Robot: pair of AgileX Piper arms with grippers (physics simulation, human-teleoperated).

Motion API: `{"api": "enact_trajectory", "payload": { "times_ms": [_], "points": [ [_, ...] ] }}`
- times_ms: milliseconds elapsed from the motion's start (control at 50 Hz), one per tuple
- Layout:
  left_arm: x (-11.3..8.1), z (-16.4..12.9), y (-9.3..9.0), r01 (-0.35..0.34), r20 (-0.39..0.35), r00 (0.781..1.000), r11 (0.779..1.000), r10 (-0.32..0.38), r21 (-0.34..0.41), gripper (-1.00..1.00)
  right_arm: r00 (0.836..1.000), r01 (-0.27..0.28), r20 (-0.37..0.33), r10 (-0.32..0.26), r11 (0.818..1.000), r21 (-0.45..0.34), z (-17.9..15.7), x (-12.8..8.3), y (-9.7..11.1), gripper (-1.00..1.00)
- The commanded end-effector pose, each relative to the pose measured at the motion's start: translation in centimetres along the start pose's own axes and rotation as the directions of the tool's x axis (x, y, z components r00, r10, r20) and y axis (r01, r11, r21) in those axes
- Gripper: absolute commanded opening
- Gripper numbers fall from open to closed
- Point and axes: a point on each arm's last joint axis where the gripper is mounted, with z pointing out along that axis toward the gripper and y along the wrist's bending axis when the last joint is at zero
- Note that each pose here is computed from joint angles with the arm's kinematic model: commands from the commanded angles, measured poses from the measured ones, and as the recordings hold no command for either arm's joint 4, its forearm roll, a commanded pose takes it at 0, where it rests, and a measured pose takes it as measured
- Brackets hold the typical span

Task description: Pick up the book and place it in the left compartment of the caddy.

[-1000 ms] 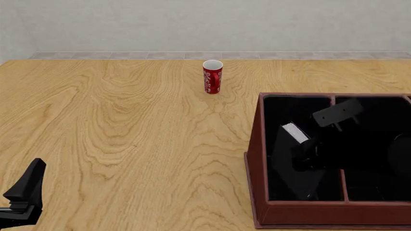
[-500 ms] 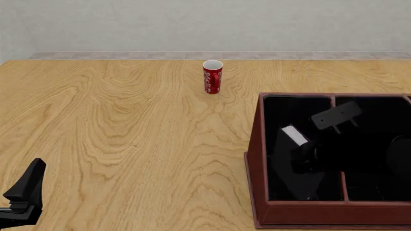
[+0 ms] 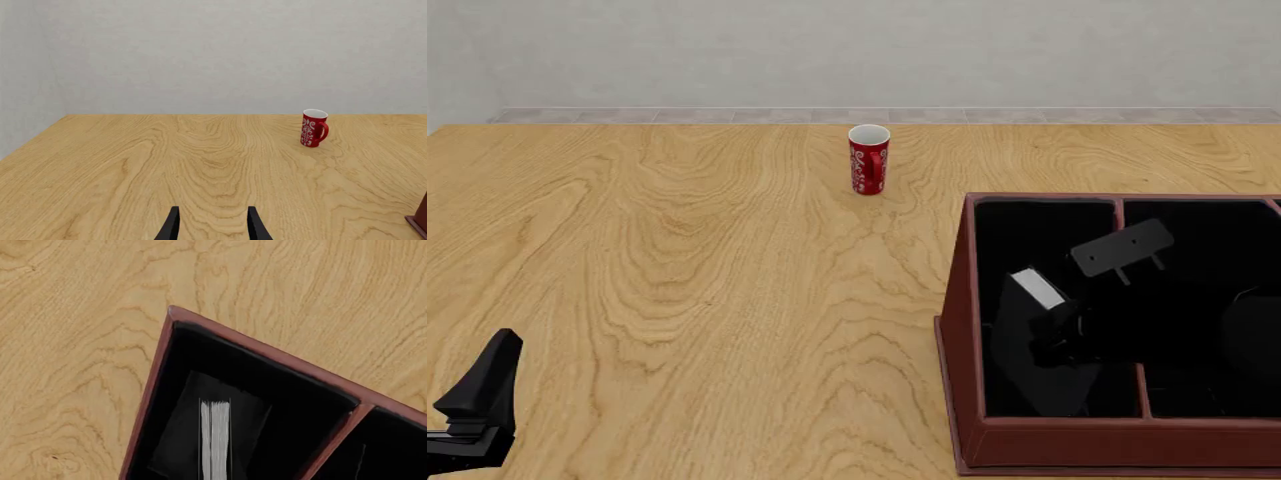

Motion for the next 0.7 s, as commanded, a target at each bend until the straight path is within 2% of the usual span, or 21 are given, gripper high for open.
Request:
{"api": "enact_trajectory", "payload": {
  "times_ms": [20,700],
  "points": [
    [0.0,0.0,0.0,0.0,0.0,1.0,1.0,0.0,0.0,1.0,1.0,-0.02,0.005,0.02,1.0,-0.002,0.09,0.0,0.06,-1.0],
    [0.0,0.0,0.0,0.0,0.0,1.0,1.0,0.0,0.0,1.0,1.0,-0.026,-0.011,0.026,1.0,-0.007,0.68,0.74,0.26,-1.0]
  ]
}}
